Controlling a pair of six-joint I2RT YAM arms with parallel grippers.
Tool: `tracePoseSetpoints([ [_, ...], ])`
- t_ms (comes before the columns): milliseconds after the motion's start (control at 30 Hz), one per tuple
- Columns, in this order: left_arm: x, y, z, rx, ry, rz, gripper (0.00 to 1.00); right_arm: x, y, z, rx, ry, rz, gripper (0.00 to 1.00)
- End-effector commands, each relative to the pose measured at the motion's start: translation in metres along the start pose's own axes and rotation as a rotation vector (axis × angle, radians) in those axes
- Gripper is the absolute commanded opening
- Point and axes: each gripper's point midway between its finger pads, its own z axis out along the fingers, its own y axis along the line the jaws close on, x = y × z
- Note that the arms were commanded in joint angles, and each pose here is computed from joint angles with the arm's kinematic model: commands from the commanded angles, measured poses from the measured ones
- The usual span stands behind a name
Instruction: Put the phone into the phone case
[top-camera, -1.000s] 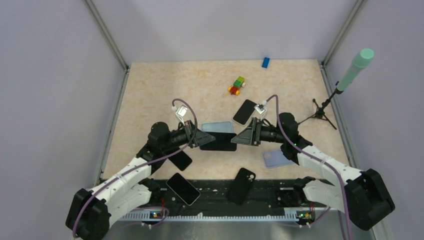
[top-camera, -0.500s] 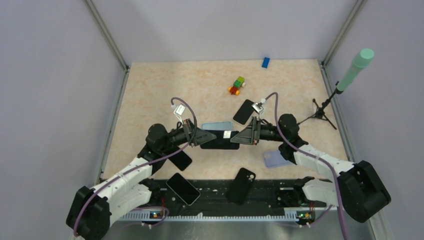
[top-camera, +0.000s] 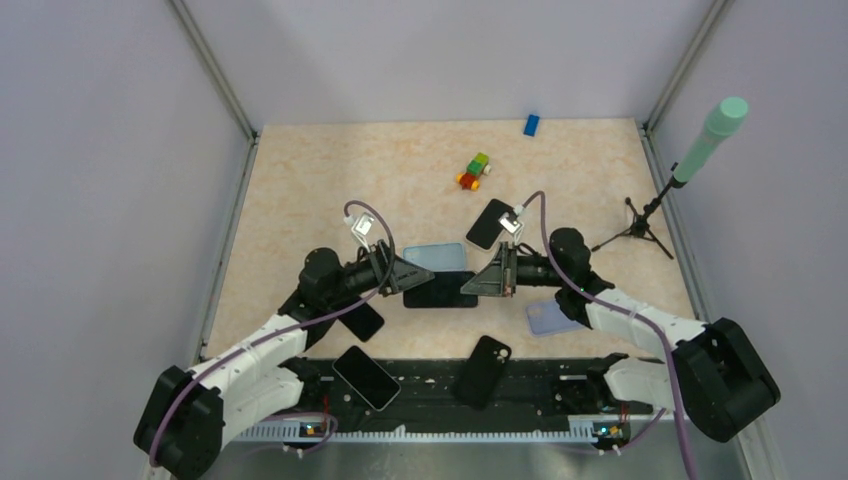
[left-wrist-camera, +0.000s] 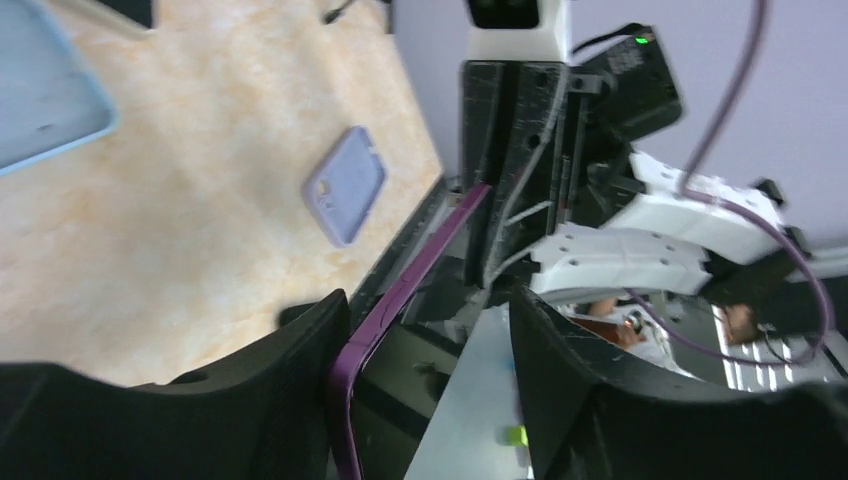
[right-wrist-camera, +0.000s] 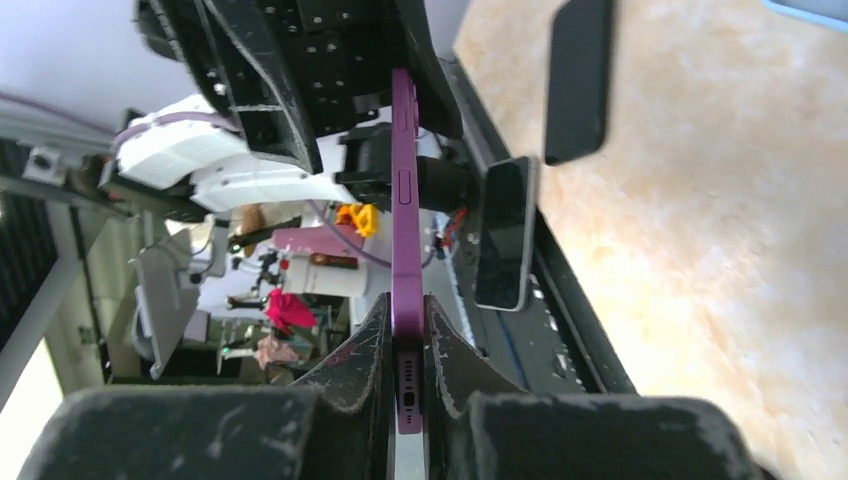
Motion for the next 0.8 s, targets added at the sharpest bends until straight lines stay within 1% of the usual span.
tracePoseSetpoints([
  [0,-0.014,0.026,0.002,-0.152,-0.048,0.080,0.65,-0.008,-0.015,0.000,0.137,-0.010,-0.077,0.00],
  [133,-0.023,0.054,0.000,-0.318,-0.041,0.113,0.69,-0.010,-0.049,-0.012,0.354,-0.019,-0.083,0.00],
  [200,-0.028,0.071,-0.002,-0.423,-0.024,0.132,0.69,-0.007,-0.061,-0.019,0.410,-0.014,-0.066,0.00],
  [267,-0.034,0.089,-0.004,-0.535,-0.002,0.144,0.69,-0.005,-0.067,-0.023,0.435,-0.019,-0.055,0.00],
  [333,-0.035,0.110,-0.006,-0.643,0.049,0.140,0.69,-0.005,-0.071,-0.026,0.451,-0.032,-0.051,0.00],
  [467,-0.049,0.139,-0.007,-0.808,0.086,0.147,0.66,-0.009,-0.080,-0.035,0.519,-0.061,-0.063,0.00],
  [633,-0.068,0.171,-0.004,-0.957,0.110,0.144,0.63,-0.017,-0.088,-0.050,0.627,-0.117,-0.054,0.00],
  [700,-0.071,0.182,0.000,-0.992,0.152,0.134,0.62,-0.019,-0.090,-0.055,0.659,-0.138,-0.047,0.00],
  [767,-0.071,0.195,0.005,-1.027,0.188,0.120,0.59,-0.023,-0.091,-0.060,0.683,-0.167,-0.050,0.00],
])
